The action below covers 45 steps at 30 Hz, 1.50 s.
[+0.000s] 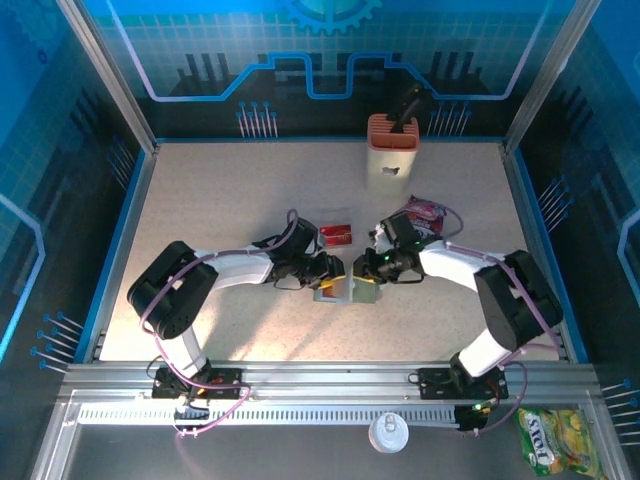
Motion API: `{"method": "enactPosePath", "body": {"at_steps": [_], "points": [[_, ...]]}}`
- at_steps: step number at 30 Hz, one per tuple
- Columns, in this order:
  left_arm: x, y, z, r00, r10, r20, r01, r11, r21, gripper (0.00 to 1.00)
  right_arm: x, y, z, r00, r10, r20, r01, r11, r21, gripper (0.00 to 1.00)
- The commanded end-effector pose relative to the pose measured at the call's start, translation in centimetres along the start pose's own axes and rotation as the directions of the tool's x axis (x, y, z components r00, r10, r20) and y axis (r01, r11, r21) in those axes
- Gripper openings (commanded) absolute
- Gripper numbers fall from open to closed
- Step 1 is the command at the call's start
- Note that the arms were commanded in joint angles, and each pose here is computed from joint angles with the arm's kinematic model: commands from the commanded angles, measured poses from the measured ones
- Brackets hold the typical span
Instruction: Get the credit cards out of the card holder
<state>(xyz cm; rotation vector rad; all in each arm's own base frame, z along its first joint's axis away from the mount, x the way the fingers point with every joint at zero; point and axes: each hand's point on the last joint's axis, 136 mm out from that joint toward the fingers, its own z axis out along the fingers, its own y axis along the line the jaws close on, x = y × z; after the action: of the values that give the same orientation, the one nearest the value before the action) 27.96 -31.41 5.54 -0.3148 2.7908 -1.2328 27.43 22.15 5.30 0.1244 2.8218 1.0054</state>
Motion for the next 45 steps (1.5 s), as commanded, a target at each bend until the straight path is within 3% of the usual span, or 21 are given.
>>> {"method": "enactPosePath", "body": {"at_steps": [1, 11, 22, 31, 45], "points": [[0.1, -2.5, 0.1, 0.999, 0.044, -0.023, -0.043, 0.998, 0.049, 0.41, -0.2, -1.7, -2.2, 0.999, 0.035, 0.032, -0.036, 0.999, 0.035, 0.23], [1.1, -4.0, 2.6, 0.995, 0.065, -0.078, -0.063, 0.998, 0.024, 0.47, -0.6, -4.0, -6.0, 0.991, 0.081, 0.105, -0.083, 0.996, 0.022, 0.24], [1.7, -4.4, 5.3, 0.988, 0.056, -0.146, -0.052, 0.998, 0.032, 0.49, 0.3, -4.3, -7.0, 0.987, 0.107, 0.121, -0.107, 0.994, -0.009, 0.25], [-0.1, -4.4, 1.8, 0.996, 0.088, -0.035, -0.087, 0.996, 0.032, 0.49, 0.8, -1.8, -5.0, 0.997, 0.059, 0.05, -0.057, 0.997, -0.046, 0.25], [-0.7, 3.2, -2.0, 0.999, 0.032, 0.035, -0.026, 0.989, -0.143, 0.44, 1.4, 2.6, -0.3, 0.998, -0.038, -0.059, 0.036, 0.999, -0.034, 0.24]]}}
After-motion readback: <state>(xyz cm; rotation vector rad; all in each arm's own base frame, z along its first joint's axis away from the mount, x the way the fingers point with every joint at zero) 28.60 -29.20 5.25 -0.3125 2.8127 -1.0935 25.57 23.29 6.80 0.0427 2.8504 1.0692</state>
